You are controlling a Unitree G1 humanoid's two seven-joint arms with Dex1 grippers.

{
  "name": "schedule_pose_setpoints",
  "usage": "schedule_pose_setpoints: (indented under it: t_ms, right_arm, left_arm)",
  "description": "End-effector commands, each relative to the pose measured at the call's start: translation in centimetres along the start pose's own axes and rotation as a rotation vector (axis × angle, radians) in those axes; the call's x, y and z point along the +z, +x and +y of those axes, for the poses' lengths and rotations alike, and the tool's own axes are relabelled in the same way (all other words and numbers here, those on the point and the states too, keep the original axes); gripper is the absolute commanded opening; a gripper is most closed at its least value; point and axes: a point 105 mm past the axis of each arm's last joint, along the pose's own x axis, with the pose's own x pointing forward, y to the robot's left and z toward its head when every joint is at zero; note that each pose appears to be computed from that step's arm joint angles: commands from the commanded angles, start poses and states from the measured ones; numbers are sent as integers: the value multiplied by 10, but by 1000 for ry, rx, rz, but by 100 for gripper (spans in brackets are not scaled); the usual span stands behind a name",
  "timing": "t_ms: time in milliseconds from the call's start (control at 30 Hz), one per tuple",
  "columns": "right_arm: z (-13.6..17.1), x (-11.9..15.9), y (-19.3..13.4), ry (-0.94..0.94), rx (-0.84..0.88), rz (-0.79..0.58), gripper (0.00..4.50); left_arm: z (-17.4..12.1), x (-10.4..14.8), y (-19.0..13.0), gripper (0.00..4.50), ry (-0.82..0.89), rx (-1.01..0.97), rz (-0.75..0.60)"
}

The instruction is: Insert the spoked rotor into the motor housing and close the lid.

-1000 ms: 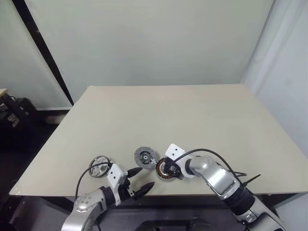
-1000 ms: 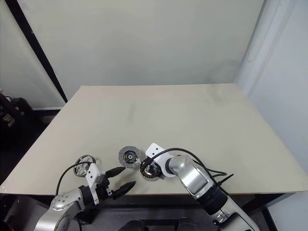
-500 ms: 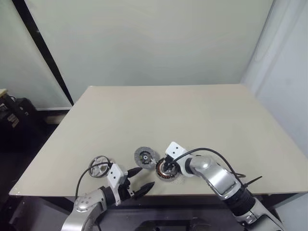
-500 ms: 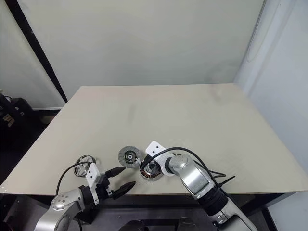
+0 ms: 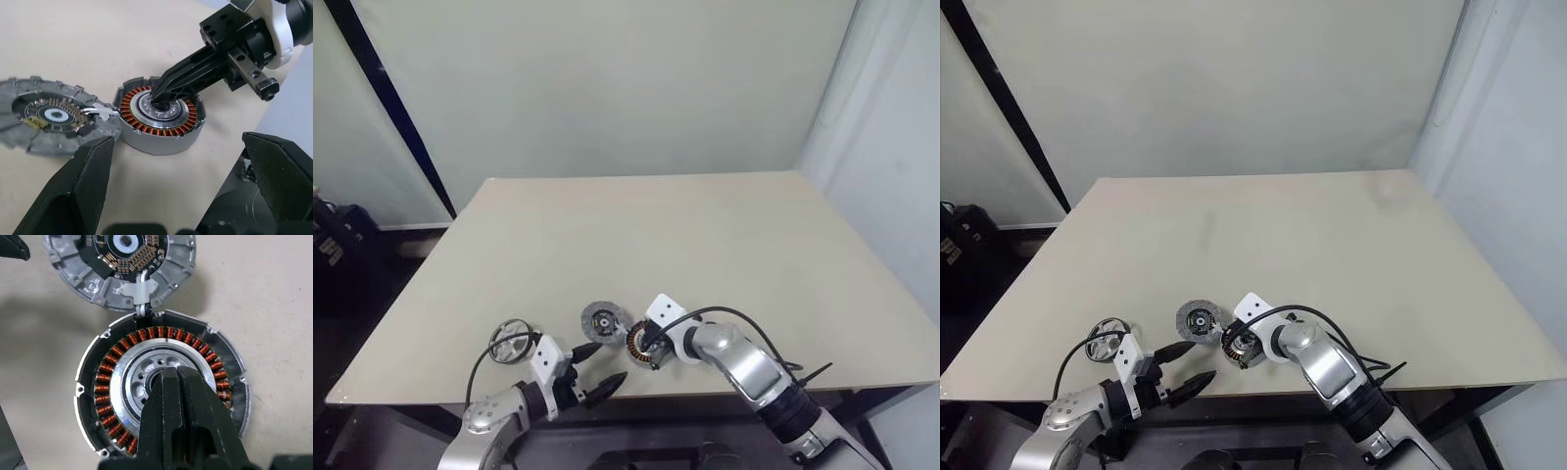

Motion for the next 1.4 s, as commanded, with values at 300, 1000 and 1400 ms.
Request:
schedule_pose_setpoints:
  t_ms: [300, 1000, 1400]
  right_arm:
    - [0, 9, -7, -56, 7, 2, 3]
    - [9, 22, -10, -83, 39, -31, 3]
    - [19, 12, 3, -90, 70, -4, 3]
  left_arm:
    - [-2, 9, 2, 450, 37, -16, -23]
    - [-3, 8, 2, 450, 33, -16, -22]
    - [-1, 8, -1, 450, 38, 6, -28]
